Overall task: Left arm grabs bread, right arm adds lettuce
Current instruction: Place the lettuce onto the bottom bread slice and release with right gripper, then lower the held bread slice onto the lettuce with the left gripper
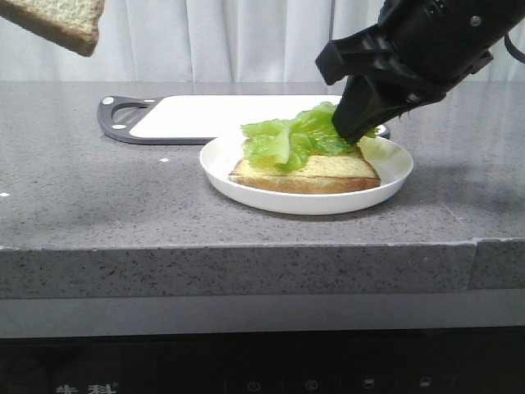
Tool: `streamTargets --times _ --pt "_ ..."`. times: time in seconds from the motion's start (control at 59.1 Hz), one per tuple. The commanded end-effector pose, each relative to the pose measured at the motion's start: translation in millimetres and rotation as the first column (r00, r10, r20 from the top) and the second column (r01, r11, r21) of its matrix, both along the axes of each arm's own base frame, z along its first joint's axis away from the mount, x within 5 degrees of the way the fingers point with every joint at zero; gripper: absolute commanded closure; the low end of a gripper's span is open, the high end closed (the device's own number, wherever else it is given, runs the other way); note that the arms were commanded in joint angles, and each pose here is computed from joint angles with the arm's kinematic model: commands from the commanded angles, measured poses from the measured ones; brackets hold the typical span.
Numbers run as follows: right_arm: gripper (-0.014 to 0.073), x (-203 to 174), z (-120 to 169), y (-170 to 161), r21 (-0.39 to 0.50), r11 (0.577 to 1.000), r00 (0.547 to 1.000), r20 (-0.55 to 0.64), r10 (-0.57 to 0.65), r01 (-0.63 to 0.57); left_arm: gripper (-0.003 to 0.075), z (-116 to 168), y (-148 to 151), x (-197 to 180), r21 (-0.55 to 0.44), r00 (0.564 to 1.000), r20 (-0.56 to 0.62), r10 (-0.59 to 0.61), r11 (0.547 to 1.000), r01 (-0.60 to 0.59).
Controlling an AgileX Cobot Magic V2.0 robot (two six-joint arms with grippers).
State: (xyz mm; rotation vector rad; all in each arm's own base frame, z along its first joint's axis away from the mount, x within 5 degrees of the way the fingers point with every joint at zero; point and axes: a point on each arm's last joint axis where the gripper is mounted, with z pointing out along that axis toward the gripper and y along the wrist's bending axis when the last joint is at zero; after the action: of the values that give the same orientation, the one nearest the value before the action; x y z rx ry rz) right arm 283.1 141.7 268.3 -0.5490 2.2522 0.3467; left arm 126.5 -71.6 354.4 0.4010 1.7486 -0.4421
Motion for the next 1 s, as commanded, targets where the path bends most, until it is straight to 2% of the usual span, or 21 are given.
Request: streamTargets --times 0.0,0.101,0.203,0.457,0.558,0.609,0.795,0.897,0.981 --pt "0.0237 1 24 0 0.055 0.998 0.995 0.095 -0.021 0.016 0.0741 17 1 0 -0.069 0.996 0.088 0.02 0.997 -0.014" --pt "0.0134 -2 31 -2 0.068 0.998 0.992 0.12 -0.025 0.017 0.0741 17 1 0 -0.069 0.996 0.088 0.02 0.997 -0.014" --pt "0.0085 -8 43 -4 0.083 0.996 0.988 0.15 -0.026 0.014 0.0741 17 1 0 -0.069 0.996 0.088 0.02 0.997 -0.014" --pt "0.009 -44 93 -21 0.152 0.988 0.956 0.29 -0.036 -0.009 0.0741 17 1 0 -0.069 0.996 0.088 0.02 0.997 -0.014" --pt "0.0101 -64 105 -29 0.161 0.987 0.951 0.307 -0.023 -0.028 0.0741 17 1 0 -0.07 0.996 0.087 0.02 0.997 -0.014" --pt "0.0153 -75 107 -34 0.168 0.985 0.946 0.322 -0.025 -0.031 0.0741 17 1 0 -0.076 0.996 0.082 0.019 0.997 -0.013" --pt "0.0543 -123 97 -58 0.206 0.978 0.907 0.416 -0.065 -0.024 0.0741 16 1 0 -0.098 0.998 0.062 0.017 0.995 -0.011" --pt "0.0628 -149 88 -71 0.226 0.974 0.886 0.457 -0.081 -0.027 0.0741 17 -2 3 -0.143 1.0 0.016 0.009 0.99 -0.007" --pt "0.0667 -168 81 -80 0.242 0.97 0.868 0.489 -0.09 -0.036 0.0741 18 -10 12 -0.212 0.997 -0.07 -0.009 0.977 -0.007"
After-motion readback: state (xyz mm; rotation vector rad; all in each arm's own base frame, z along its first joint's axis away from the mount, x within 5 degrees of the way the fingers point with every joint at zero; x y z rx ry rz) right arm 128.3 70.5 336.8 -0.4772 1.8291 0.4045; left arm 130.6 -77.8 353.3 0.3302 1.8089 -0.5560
